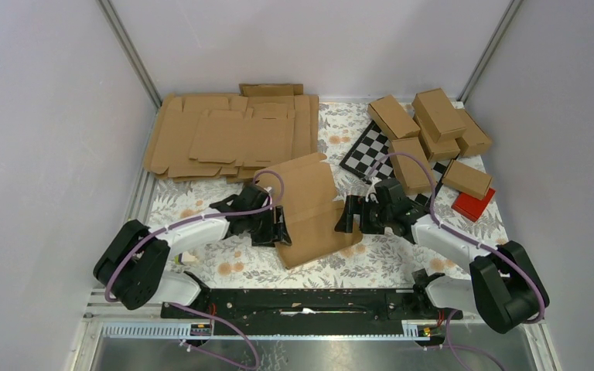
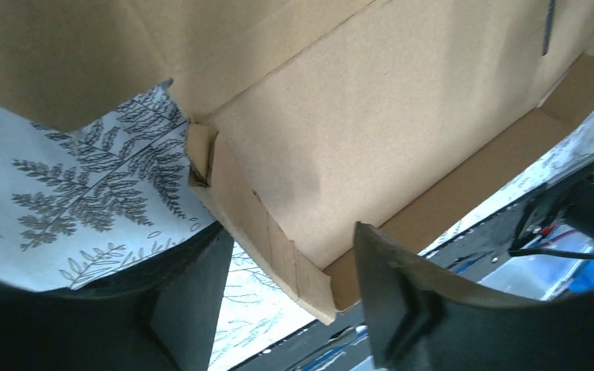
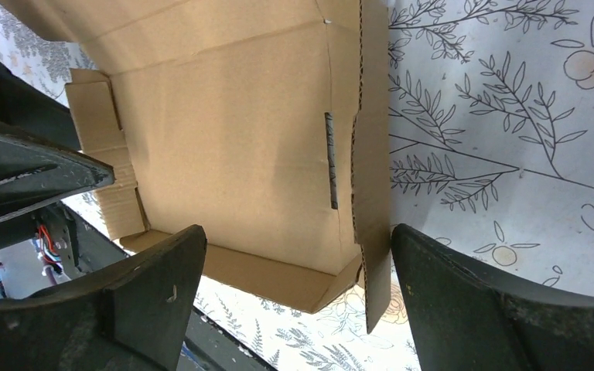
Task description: Fold the paper box
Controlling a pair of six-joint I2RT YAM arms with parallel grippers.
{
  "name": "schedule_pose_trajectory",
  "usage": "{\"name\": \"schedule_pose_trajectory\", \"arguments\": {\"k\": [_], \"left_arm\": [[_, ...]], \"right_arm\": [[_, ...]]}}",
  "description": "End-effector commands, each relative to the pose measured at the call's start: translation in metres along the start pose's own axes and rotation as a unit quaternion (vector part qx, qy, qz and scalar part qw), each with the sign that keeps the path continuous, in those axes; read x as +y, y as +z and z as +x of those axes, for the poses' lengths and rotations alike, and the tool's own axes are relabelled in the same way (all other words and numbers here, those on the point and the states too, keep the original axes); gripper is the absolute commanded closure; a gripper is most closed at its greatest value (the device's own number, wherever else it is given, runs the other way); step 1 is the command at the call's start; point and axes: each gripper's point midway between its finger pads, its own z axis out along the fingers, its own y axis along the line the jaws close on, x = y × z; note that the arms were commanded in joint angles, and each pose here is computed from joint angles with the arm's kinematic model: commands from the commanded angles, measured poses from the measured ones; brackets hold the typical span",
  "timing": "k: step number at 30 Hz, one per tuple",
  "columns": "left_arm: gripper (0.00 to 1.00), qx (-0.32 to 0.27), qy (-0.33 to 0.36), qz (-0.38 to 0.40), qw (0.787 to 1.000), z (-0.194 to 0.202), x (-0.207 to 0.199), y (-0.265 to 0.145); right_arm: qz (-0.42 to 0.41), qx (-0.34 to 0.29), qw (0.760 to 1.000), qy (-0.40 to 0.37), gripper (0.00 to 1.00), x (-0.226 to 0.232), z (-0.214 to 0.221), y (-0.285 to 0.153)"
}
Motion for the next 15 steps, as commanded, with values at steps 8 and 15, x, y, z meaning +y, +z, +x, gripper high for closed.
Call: {"name": "schedule_pose_trajectory", "arguments": {"k": [8, 15], "left_arm": [[0.15, -0.060, 0.021, 0.016, 0.998, -0.002, -0.005, -0.038], [0.17, -0.069, -0.006, 0.015, 0.998, 0.006, 0.000, -0.036]], "right_arm": [[0.044, -0.026, 0.998, 0.038, 0.00, -0.012, -0.005, -0.006], [0.041, -0.045, 0.997, 0.047, 0.00, -0.007, -0.016, -0.009]]}}
